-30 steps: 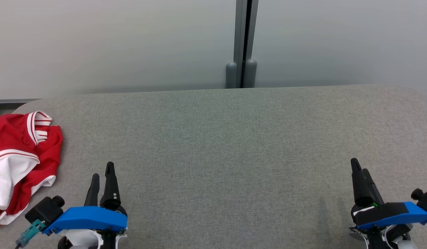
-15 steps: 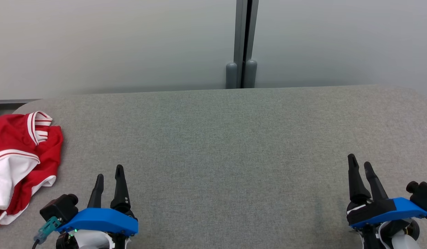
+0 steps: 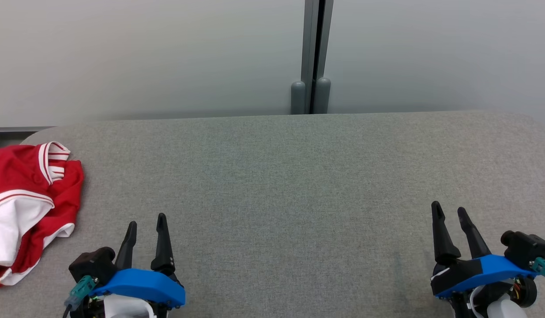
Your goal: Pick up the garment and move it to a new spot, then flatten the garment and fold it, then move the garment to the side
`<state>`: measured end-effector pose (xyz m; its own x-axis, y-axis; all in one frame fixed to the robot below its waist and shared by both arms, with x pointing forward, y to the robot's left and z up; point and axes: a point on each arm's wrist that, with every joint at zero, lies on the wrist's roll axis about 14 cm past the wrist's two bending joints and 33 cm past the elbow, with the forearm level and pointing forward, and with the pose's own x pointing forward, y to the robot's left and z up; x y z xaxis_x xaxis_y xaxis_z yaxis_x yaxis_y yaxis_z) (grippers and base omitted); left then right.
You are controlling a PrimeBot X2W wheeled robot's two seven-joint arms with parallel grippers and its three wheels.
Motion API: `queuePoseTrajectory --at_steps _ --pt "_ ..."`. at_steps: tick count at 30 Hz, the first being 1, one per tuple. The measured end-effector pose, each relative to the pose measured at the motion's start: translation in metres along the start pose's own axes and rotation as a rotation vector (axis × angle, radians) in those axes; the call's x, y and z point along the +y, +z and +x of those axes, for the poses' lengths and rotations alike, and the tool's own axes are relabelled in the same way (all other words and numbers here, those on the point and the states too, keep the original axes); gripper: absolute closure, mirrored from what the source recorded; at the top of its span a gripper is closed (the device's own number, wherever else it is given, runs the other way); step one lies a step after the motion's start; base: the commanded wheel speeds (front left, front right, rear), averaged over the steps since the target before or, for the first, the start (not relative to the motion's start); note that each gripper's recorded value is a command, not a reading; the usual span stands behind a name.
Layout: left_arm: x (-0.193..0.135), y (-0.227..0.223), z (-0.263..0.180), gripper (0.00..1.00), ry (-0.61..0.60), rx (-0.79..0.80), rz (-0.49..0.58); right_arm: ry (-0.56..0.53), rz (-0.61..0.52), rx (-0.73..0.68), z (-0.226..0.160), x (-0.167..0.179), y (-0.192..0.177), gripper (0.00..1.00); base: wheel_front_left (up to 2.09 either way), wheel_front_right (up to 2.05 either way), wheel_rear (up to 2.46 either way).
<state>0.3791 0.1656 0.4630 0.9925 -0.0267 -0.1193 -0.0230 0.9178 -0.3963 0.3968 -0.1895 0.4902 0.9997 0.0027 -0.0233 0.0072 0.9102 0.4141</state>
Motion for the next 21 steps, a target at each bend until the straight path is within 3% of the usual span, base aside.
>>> queuePoseTrajectory --at_steps 21 --pt "-0.004 -0.010 -0.008 0.00 -0.029 0.009 0.235 0.034 -0.216 -0.018 -0.004 0.004 0.002 0.00 0.00 0.00 0.00"
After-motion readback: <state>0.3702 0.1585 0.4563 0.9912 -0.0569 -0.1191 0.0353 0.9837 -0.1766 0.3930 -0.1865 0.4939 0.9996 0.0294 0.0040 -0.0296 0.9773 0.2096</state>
